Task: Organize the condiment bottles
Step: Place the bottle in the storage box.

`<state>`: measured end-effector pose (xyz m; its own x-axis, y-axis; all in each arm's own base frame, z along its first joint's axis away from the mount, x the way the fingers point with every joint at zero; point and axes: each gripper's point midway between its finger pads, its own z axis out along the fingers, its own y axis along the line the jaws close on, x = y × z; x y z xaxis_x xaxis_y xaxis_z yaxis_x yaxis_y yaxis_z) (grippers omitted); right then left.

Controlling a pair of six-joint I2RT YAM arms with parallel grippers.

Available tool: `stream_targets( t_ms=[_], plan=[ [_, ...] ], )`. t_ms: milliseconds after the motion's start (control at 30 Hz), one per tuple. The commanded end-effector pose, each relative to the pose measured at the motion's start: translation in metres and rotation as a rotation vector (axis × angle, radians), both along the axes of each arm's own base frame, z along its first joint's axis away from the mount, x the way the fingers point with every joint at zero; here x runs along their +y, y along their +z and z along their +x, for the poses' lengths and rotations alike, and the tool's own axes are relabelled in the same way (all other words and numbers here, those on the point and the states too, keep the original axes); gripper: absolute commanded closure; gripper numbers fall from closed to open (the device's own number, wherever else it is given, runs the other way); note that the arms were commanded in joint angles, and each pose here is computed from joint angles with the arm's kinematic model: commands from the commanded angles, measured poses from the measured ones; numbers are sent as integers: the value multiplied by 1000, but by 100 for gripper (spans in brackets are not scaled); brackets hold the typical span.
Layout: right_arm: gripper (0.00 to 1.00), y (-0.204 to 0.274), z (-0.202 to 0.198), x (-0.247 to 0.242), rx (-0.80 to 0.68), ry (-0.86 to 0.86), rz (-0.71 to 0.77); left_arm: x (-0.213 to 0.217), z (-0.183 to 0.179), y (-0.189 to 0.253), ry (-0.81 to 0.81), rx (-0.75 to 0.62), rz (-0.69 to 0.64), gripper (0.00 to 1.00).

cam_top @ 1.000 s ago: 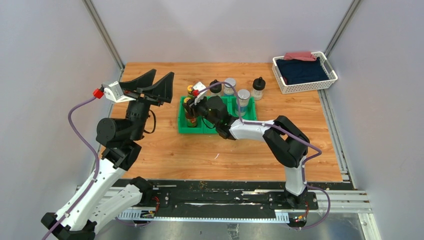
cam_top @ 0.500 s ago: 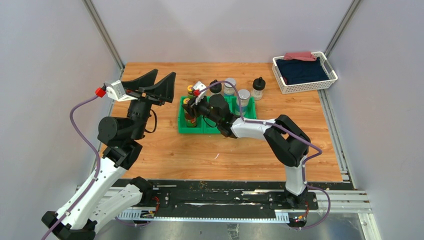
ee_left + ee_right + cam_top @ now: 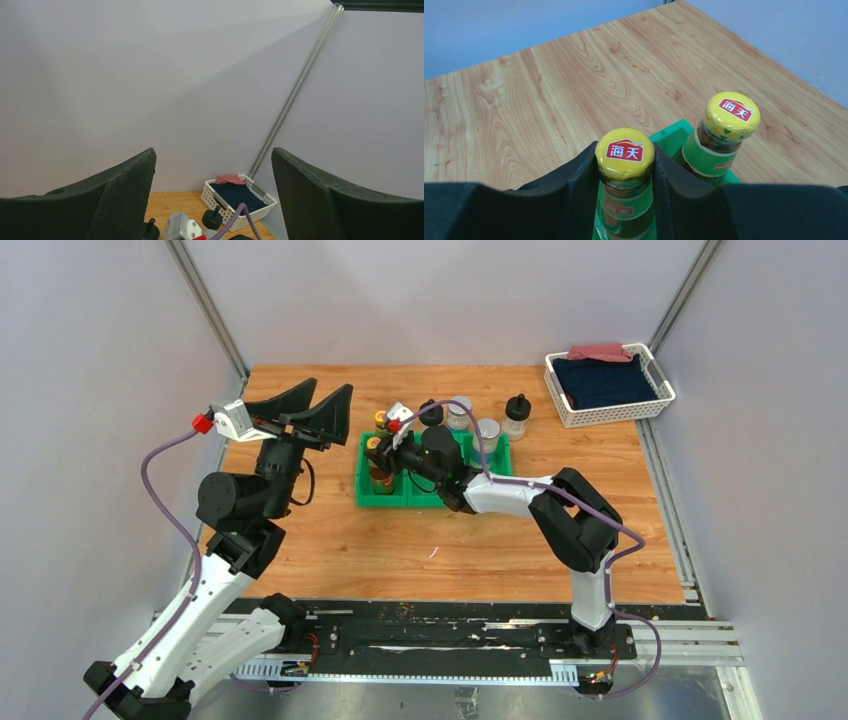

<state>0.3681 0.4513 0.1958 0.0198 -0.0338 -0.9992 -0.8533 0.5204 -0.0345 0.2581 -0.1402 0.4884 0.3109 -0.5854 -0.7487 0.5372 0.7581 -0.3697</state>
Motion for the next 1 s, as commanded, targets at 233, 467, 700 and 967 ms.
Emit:
stream_targets(
  t_ms=[233,467,700,967],
  plan=[
    [100,22,7,-9,-57,66,2,-1,-2,6,-9,-20,-6,12],
    [100,23,7,-9,-48,132,14,-2,-1,5,-12,-17,-5,12],
    [100,20,9,-8,-13,198,22,-2,-1,5,-10,-17,-5,12],
    [100,17,6,-4,3,239,15,-3,1,3,-11,-12,-4,12]
  ],
)
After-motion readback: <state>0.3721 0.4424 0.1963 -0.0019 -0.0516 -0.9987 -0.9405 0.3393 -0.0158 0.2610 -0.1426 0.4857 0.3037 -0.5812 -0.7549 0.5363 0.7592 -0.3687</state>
